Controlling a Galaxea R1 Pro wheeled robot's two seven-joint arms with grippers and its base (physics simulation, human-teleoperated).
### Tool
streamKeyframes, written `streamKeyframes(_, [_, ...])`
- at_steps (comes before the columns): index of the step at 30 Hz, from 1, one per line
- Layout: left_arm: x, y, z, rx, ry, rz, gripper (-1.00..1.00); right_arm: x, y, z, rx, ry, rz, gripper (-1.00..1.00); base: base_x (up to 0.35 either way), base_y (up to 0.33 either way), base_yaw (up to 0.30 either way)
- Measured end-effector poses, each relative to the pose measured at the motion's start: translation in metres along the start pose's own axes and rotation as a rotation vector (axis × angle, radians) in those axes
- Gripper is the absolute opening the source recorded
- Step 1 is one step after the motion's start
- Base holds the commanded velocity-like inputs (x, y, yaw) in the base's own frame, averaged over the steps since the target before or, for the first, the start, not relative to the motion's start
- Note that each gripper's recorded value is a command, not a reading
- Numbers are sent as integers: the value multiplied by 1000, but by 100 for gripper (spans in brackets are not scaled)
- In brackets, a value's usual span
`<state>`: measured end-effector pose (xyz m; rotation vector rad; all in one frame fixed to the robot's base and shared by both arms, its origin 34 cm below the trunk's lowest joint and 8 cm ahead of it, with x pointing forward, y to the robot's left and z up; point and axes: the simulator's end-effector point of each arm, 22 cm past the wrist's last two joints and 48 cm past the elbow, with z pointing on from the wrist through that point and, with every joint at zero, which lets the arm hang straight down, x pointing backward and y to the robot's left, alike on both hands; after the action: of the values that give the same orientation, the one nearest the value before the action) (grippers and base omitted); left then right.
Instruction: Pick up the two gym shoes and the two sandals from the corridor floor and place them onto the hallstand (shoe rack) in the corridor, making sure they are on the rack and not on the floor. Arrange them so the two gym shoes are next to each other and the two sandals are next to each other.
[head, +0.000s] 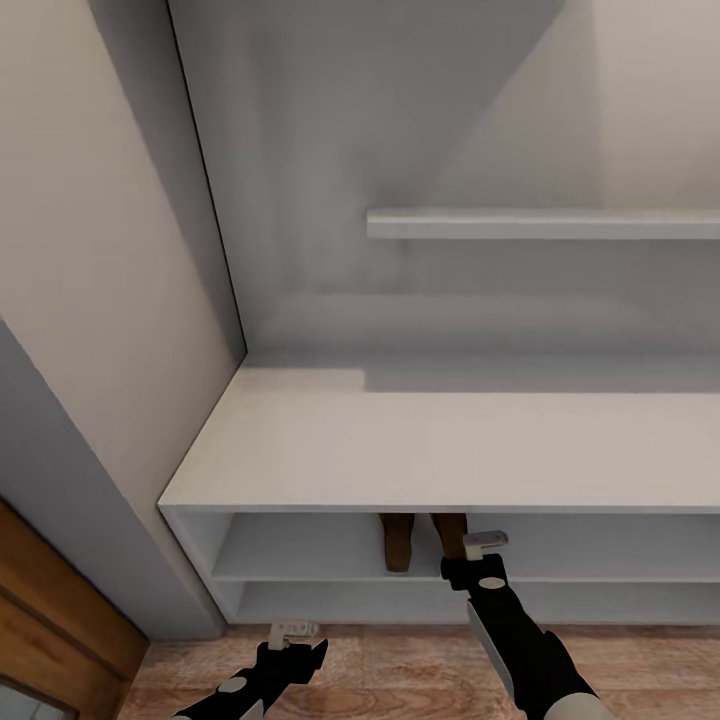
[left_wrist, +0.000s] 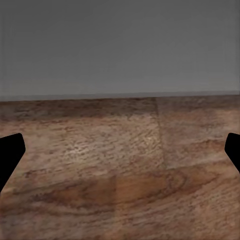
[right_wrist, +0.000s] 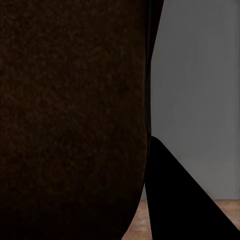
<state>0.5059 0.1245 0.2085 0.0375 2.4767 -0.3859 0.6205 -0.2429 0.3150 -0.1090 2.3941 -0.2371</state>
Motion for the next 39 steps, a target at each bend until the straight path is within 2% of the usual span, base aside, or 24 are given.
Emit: streamKeyframes(39, [0, 0, 0, 0, 0, 1, 100, 0, 0, 0, 0, 0, 0, -100, 25, 0, 0])
